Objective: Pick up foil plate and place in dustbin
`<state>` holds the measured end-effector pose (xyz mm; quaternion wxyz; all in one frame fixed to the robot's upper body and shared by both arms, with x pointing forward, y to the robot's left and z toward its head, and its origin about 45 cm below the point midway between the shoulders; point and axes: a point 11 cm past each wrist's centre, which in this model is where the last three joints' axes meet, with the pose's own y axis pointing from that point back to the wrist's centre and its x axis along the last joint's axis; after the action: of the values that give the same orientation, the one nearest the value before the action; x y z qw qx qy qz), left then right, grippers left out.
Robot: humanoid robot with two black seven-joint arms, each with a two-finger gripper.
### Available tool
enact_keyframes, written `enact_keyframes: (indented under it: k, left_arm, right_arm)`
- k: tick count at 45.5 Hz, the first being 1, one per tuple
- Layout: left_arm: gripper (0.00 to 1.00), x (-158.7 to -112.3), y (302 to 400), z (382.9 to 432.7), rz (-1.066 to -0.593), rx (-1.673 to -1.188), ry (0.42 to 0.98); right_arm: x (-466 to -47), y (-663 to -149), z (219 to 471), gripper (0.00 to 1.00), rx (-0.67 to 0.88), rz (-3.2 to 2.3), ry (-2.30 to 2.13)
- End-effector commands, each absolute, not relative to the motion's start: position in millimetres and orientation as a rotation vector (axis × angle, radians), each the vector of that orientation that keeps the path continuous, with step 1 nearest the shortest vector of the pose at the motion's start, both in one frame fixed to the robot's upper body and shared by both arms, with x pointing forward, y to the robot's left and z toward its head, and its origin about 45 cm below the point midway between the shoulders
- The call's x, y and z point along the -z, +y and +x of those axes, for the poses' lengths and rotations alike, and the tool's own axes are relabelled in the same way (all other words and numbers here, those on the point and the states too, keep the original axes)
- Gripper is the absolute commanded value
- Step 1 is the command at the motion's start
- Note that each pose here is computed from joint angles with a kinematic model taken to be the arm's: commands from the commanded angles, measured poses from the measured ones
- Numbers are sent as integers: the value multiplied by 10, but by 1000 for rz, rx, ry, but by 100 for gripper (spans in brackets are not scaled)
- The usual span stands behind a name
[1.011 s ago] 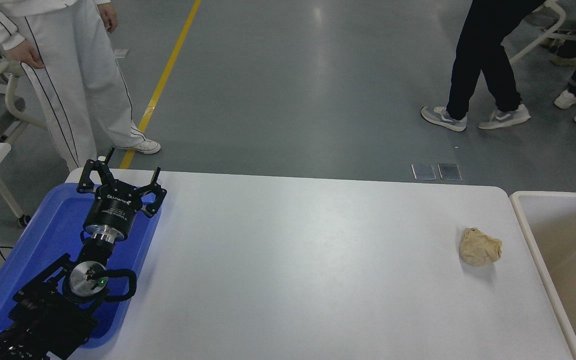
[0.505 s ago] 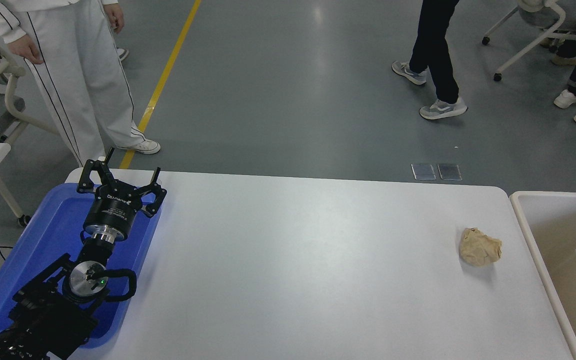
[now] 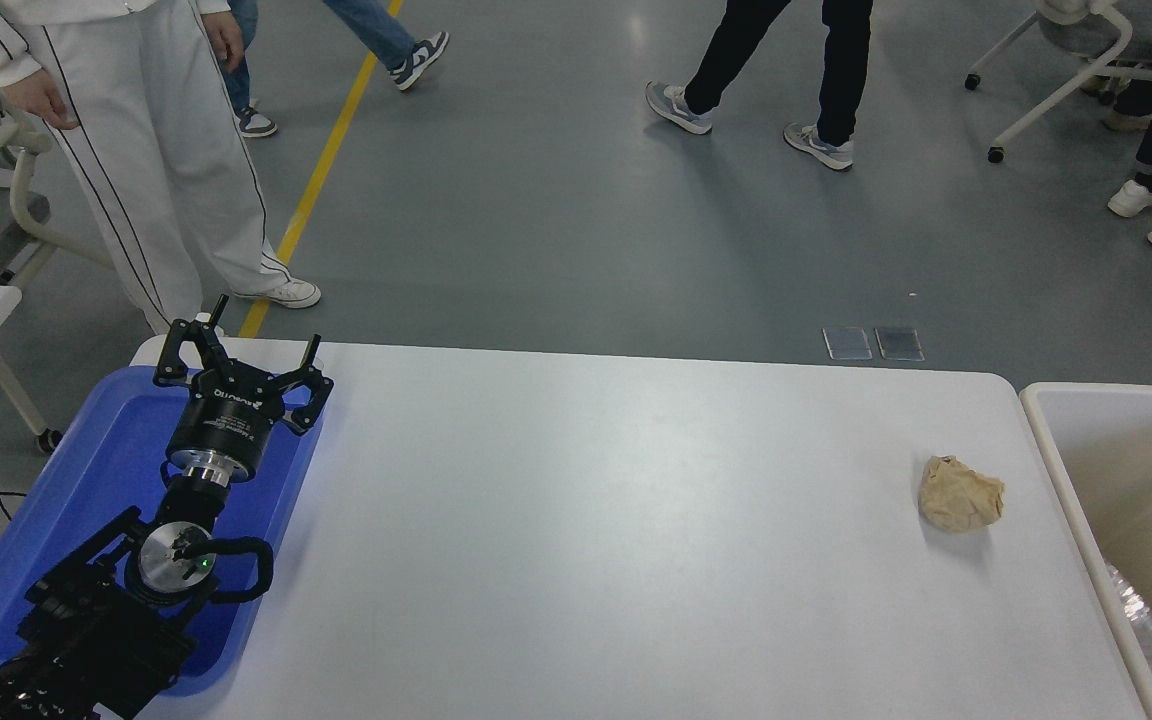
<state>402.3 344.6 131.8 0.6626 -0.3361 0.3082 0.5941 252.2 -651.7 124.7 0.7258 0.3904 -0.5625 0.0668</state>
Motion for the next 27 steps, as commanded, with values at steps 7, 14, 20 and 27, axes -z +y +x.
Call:
enact_keyframes:
  k: [7, 14, 20, 27]
  left_arm:
    - [100, -1322, 3443, 4024, -761, -1341, 696]
    - [100, -1320, 3444, 4024, -760, -1342, 697]
    - [100, -1318, 3446, 4022, -760, -1342, 697]
    - [100, -1323, 3445, 4025, -762, -1341, 696]
  right_arm:
    - [-1258, -6490, 2570, 99, -166, 858, -1254]
    - [-1241, -6467, 2584, 99, -166, 864, -1253]
    - [-1132, -6356, 2613, 99, -152, 897, -1246]
    - [-1167, -6327, 2677, 99, -144, 924, -1258]
